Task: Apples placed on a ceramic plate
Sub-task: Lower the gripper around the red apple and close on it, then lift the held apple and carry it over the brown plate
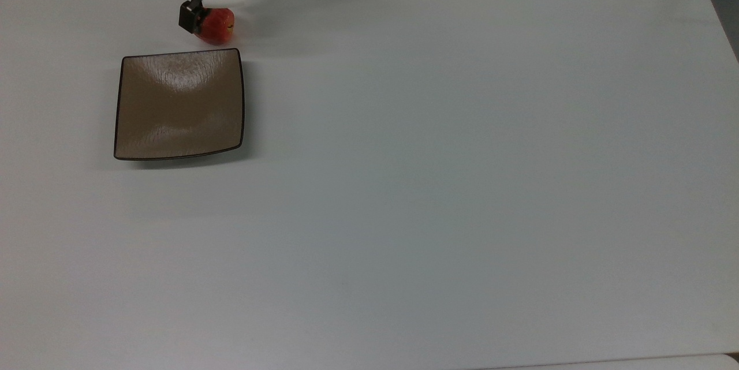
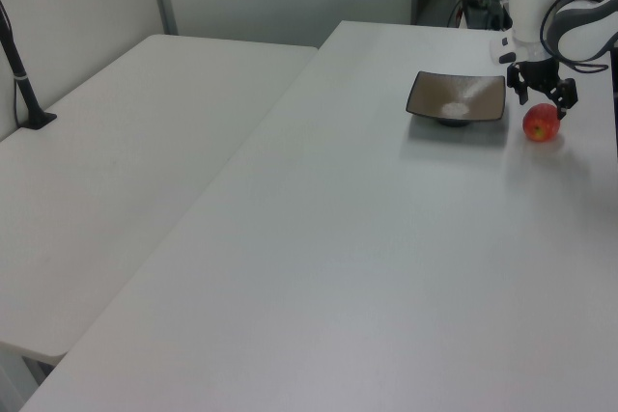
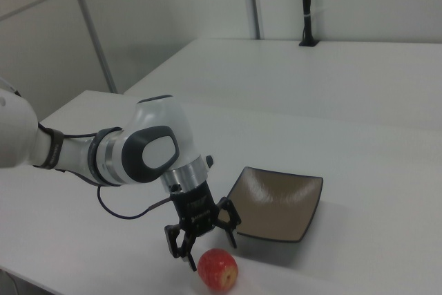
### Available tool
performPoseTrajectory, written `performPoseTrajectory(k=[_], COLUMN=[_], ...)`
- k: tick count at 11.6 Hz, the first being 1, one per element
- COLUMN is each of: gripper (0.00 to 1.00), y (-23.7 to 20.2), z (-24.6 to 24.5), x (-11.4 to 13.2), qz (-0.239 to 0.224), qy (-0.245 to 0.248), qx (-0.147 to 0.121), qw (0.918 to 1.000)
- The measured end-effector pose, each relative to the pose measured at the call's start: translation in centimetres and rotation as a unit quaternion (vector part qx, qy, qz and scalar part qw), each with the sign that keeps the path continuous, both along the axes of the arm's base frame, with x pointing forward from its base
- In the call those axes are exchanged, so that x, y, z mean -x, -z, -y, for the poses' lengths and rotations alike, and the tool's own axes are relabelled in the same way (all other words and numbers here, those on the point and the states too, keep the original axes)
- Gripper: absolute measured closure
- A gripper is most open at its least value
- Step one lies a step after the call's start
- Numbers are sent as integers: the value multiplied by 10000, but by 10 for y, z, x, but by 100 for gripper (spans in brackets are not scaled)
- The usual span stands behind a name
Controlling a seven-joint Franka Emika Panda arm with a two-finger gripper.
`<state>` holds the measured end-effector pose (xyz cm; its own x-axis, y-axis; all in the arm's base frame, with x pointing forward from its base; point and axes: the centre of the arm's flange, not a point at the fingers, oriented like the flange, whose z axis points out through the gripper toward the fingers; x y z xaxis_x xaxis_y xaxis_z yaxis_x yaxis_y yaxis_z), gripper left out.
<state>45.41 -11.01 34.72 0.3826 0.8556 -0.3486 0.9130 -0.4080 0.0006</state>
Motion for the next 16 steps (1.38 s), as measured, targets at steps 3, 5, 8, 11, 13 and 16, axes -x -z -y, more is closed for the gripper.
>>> performPoseTrajectory(k=[3,5,8,11,13,16], gripper=[0,6,30,33,33,33], y=[10,14,16,15,10,-21], z=[0,0,0,0,0,-15], x=[3,4,3,3,2,-1], qz=[-122,-172,-197,-192,-136,43], qy=[8,-5,-37,-38,-46,-2], qx=[-23,-22,7,9,23,-22], qw=[9999,9998,9998,9998,9999,10000])
